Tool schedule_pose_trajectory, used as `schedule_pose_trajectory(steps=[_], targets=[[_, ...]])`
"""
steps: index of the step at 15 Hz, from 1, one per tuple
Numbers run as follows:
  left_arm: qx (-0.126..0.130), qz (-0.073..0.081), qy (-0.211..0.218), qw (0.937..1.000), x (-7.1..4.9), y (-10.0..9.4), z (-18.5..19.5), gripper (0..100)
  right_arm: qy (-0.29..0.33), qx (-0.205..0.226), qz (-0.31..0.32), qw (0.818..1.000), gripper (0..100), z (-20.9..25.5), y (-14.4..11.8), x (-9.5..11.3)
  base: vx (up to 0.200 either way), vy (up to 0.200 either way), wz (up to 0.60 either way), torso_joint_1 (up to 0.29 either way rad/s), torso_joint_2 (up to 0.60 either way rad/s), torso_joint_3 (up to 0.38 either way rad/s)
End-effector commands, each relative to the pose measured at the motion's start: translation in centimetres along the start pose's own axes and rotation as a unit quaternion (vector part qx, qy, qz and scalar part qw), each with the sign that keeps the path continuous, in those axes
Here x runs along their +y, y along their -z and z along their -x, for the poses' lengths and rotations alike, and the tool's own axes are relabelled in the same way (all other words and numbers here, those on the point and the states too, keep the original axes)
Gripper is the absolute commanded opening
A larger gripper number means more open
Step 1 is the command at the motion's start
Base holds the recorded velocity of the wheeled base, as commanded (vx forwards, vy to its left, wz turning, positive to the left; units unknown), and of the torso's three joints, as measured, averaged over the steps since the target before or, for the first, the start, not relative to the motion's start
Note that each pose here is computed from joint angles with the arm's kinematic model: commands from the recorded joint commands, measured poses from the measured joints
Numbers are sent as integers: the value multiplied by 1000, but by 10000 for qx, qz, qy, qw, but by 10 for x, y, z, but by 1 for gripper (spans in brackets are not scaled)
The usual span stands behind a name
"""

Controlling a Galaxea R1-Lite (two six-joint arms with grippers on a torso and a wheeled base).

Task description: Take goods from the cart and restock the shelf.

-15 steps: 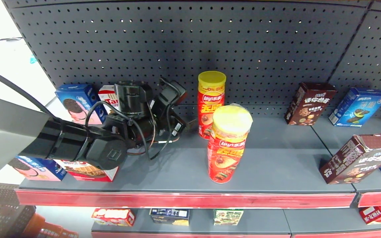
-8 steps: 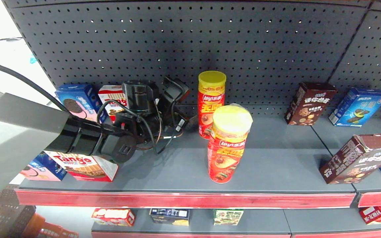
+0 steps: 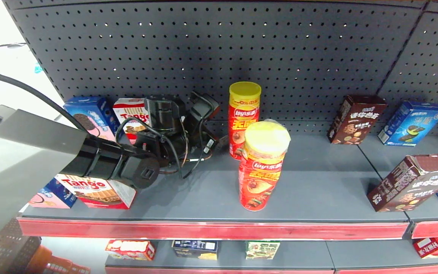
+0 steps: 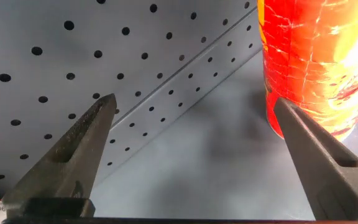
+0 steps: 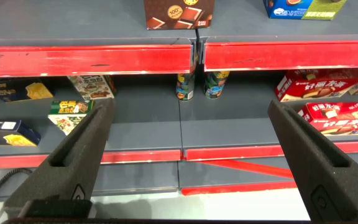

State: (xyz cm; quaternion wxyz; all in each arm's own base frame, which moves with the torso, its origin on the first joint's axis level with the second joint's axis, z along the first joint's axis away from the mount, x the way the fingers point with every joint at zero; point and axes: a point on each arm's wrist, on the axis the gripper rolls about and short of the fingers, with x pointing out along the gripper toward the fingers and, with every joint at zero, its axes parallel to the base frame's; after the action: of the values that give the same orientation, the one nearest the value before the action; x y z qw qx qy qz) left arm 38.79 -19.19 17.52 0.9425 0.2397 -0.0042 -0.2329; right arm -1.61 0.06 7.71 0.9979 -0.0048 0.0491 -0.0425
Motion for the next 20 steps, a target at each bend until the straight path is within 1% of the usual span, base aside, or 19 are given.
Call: schedule_pose_trajectory(steps=[1,5,17,20], targets=[[17,-1,22,10000,-1,2,-2,100,1,10,2,10000,100,0,0,0,0,0,0,0,0,0],[24,-3,60,10000,-4,3,-4,100,1,10,2,10000,100,0,0,0,0,0,0,0,0,0],[6,3,94,10000,-5,3,-5,100,1,10,2,10000,100,0,0,0,0,0,0,0,0,0],[10,40,2,10000,1,3,-3,100,1,10,2,10000,100,0,0,0,0,0,0,0,0,0]])
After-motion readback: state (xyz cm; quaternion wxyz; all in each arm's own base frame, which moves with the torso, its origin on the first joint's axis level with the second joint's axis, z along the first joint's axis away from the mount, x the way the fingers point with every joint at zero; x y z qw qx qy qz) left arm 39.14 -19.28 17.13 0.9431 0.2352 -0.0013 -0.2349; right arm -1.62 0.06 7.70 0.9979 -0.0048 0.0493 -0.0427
